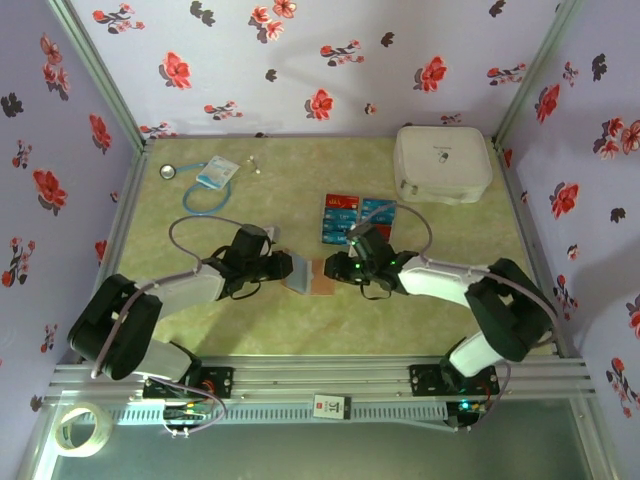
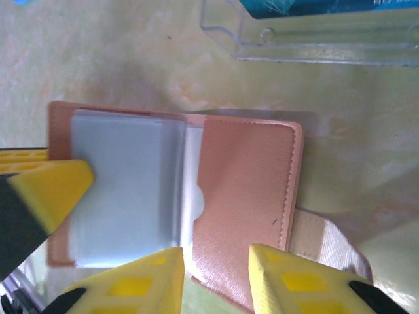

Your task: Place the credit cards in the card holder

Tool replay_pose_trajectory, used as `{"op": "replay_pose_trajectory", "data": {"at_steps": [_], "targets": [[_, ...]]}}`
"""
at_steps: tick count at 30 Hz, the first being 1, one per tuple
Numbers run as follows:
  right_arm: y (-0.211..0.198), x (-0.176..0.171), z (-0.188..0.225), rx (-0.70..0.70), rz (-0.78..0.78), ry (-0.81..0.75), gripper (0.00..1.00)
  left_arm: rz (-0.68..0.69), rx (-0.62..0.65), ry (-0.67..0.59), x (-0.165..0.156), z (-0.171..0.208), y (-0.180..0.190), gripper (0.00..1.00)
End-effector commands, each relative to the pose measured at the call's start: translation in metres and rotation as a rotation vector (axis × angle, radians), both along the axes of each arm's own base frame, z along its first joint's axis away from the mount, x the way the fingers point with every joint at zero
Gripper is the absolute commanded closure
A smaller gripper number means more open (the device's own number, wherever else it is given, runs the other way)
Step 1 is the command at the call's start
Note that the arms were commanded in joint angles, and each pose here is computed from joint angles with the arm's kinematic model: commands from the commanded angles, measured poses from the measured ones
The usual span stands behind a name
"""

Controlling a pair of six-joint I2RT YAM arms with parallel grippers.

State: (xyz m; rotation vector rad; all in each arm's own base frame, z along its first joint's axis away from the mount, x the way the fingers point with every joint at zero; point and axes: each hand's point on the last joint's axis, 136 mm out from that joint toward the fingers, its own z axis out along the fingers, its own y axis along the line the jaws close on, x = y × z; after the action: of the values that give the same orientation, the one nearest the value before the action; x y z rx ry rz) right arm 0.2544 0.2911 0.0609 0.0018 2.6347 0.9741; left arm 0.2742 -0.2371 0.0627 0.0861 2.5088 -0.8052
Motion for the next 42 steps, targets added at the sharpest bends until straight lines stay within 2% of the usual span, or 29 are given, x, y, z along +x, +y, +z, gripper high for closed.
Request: {"op": "replay_pose_trajectory", "data": {"at_steps": [1,4,10,12,19,28,42], "targets": [[0.013,0.011,0.0,0.038,-0.006,-0.017,0.73,0.014,0.005,-0.008,-0.003,0.003,0.004,0.82],[0.009,0.009,-0.014,0.02,-0.018,0.002,0.77,0.014,0.01,-0.015,-0.002,0.006,0.005,0.78],[0.002,0.003,-0.035,-0.006,-0.029,0.029,0.8,0.045,-0.012,-0.038,0.005,0.018,0.014,0.55],[-0.001,0.001,-0.039,-0.013,-0.034,0.037,0.8,0.062,-0.041,-0.046,0.01,0.024,0.018,0.54],[-0.005,0.001,-0.046,-0.02,-0.044,0.047,0.81,0.094,-0.139,-0.028,0.015,0.027,0.024,0.59],[-0.006,0.001,-0.049,-0.022,-0.046,0.052,0.81,0.1,-0.145,0.005,0.012,0.012,0.024,0.6],[-0.009,0.001,-0.052,-0.027,-0.052,0.058,0.82,0.096,-0.165,0.004,0.013,0.01,0.021,0.78]]}}
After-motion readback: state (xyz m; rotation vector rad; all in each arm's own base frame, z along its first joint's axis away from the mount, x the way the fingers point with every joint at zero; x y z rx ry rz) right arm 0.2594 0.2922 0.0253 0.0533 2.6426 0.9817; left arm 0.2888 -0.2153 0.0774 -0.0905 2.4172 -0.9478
